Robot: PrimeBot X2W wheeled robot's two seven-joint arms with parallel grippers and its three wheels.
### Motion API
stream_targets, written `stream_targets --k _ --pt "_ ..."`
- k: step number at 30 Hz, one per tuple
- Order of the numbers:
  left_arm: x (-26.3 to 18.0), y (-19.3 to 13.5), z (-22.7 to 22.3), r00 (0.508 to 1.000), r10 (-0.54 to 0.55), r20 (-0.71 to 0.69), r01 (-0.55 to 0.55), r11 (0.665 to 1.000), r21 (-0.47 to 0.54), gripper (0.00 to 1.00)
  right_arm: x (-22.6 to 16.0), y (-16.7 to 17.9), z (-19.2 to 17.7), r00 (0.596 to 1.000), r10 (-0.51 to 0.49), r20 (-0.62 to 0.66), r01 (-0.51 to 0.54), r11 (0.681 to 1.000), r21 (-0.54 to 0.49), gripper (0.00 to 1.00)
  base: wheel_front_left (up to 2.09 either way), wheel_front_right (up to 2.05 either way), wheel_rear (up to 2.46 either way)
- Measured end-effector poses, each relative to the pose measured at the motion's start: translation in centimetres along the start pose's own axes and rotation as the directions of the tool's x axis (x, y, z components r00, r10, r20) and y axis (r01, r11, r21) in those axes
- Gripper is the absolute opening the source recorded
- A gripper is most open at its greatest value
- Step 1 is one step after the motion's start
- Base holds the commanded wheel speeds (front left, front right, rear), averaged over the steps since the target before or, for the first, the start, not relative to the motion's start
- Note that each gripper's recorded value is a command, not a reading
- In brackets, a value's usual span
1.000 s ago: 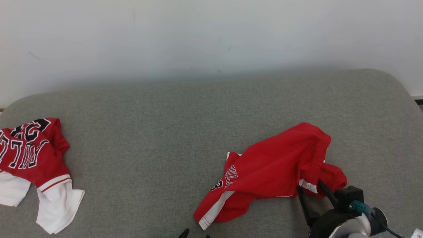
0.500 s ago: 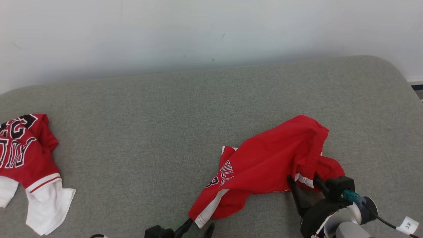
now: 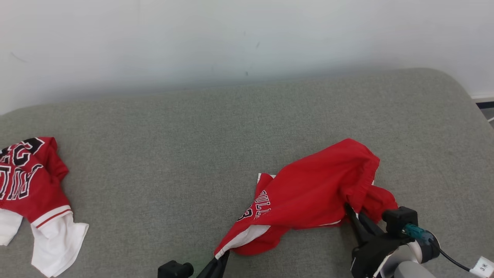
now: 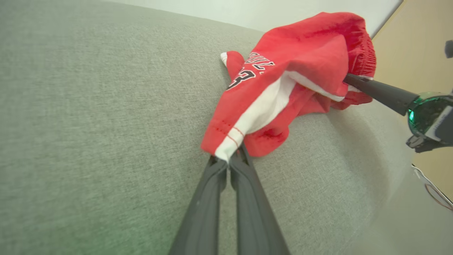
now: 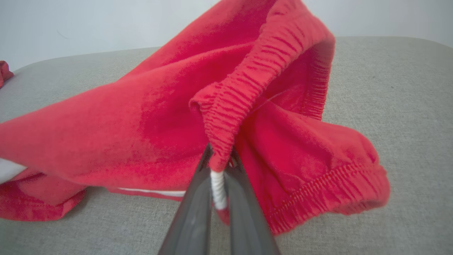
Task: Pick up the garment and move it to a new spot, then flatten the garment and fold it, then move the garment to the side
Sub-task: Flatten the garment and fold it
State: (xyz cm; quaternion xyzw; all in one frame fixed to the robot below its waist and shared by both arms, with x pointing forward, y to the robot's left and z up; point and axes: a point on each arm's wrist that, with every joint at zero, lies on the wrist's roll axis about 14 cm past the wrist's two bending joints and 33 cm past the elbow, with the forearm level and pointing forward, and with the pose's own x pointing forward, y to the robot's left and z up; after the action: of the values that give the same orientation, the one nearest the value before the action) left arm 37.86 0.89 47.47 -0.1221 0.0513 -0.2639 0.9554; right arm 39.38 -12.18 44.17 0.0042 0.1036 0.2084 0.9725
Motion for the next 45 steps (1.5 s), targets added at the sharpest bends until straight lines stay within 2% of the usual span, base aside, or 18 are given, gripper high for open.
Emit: stream_targets --k 6,12,21,27,35,38,41,45 --pt "-1.3 1.3 1.8 0.998 0.033 0.056 -0.035 0.998 0.042 0.00 -1.2 0.4 1.5 0.998 0.048 0.027 -0.047 0.999 -0.023 0.00 0.00 0.00 0.00" --pt "-1.9 2.7 5.7 0.988 0.029 0.153 -0.052 0.988 0.146 0.00 -1.9 1.4 5.0 0.991 0.101 0.089 -0.100 0.995 -0.010 0.00 0.00 0.00 0.00" --pt "0.7 4.2 15.1 0.964 -0.076 0.254 -0.031 0.918 0.394 0.00 -0.8 3.5 12.1 0.958 0.208 0.198 -0.222 0.974 0.052 0.00 0.00 0.00 0.00" --pt "4.2 4.9 21.3 0.945 -0.123 0.302 -0.035 0.882 0.470 0.00 2.6 3.1 16.1 0.943 0.242 0.229 -0.262 0.963 0.064 0.00 0.00 0.00 0.00" --pt "10.4 7.5 26.6 0.942 -0.145 0.302 -0.049 0.833 0.551 0.00 9.5 1.1 22.4 0.933 0.241 0.267 -0.268 0.961 0.069 0.00 0.00 0.00 0.00" --pt "12.6 8.6 28.0 0.939 -0.138 0.315 -0.058 0.839 0.541 0.00 11.7 -0.1 25.4 0.926 0.219 0.308 -0.258 0.962 0.092 0.00 0.00 0.00 0.00" --pt "14.6 9.4 29.4 0.938 -0.136 0.318 -0.075 0.816 0.573 0.00 13.6 -1.6 27.9 0.920 0.181 0.349 -0.231 0.967 0.109 0.00 0.00 0.00 0.00" --pt "16.4 9.9 31.6 0.926 -0.139 0.350 -0.100 0.806 0.583 0.00 15.3 -3.7 31.2 0.904 0.122 0.409 -0.182 0.977 0.111 0.00 0.00 0.00 0.00"
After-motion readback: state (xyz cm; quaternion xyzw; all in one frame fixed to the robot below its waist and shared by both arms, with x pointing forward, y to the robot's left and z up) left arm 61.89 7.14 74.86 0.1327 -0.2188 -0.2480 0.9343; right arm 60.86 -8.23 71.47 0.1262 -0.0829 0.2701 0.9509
